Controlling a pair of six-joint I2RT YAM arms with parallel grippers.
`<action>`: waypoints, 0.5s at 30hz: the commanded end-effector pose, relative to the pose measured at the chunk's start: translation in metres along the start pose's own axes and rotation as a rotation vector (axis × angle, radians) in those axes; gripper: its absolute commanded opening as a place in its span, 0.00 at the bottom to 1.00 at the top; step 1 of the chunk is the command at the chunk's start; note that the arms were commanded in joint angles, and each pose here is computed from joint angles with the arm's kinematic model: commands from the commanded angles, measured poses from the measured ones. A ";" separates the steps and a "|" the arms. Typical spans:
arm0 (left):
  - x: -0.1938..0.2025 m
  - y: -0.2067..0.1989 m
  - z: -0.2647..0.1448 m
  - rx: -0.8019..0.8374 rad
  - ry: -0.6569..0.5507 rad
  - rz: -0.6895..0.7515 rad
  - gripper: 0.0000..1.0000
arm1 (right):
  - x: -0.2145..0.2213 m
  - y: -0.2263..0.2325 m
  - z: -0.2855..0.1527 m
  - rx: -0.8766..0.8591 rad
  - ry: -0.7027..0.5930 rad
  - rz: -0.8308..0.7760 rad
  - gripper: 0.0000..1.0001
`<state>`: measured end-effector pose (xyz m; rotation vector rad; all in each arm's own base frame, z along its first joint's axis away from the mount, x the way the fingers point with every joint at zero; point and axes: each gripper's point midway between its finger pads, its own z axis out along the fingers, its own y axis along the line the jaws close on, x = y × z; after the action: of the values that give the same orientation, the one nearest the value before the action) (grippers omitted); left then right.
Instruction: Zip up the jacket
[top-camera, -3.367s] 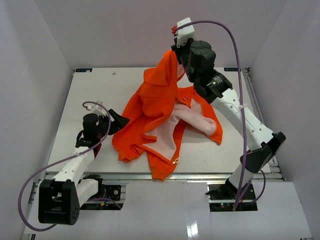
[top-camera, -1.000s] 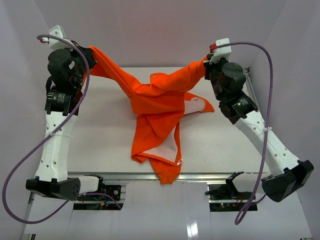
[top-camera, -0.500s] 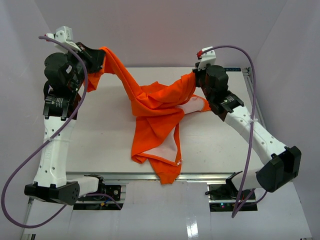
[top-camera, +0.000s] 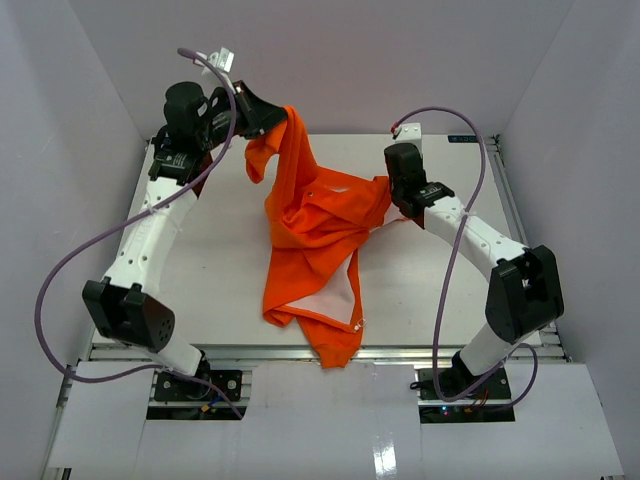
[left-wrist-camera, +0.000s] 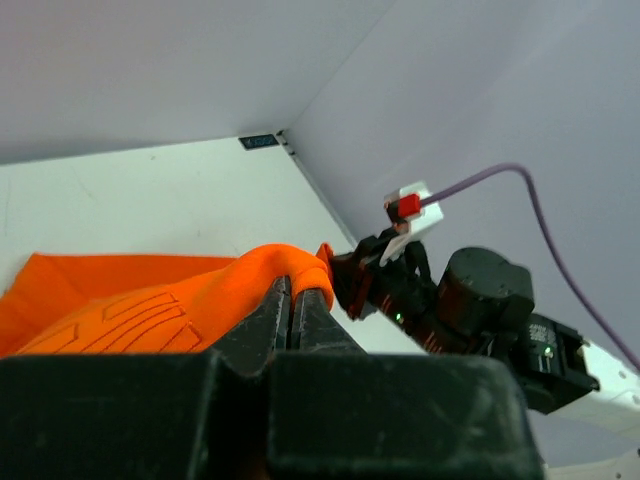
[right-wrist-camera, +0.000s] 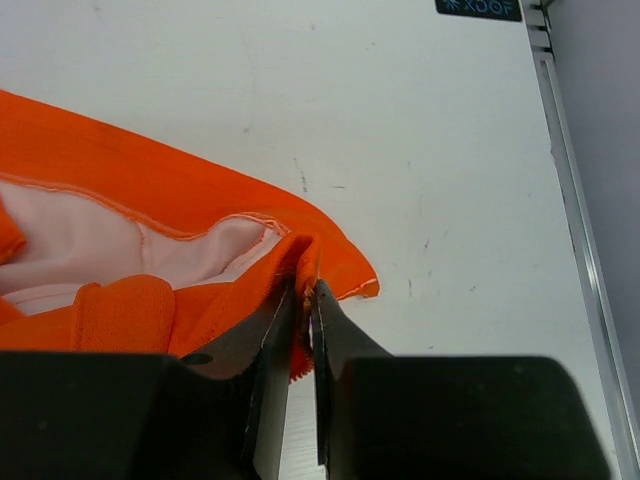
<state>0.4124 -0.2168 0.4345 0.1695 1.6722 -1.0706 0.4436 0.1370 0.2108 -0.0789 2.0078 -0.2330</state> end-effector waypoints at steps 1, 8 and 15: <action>-0.048 -0.054 0.010 0.191 -0.088 0.066 0.00 | -0.007 -0.042 0.012 0.148 -0.016 0.117 0.19; -0.015 -0.088 0.045 0.338 -0.010 0.055 0.00 | 0.023 -0.048 0.013 0.066 0.065 0.190 0.66; 0.000 -0.110 0.073 0.413 0.025 0.047 0.00 | 0.014 -0.003 -0.058 -0.256 -0.045 0.218 0.96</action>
<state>0.4145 -0.3187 0.4629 0.4122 1.5524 -1.3274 0.4075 0.0946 0.1767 0.0585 2.1106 -0.1070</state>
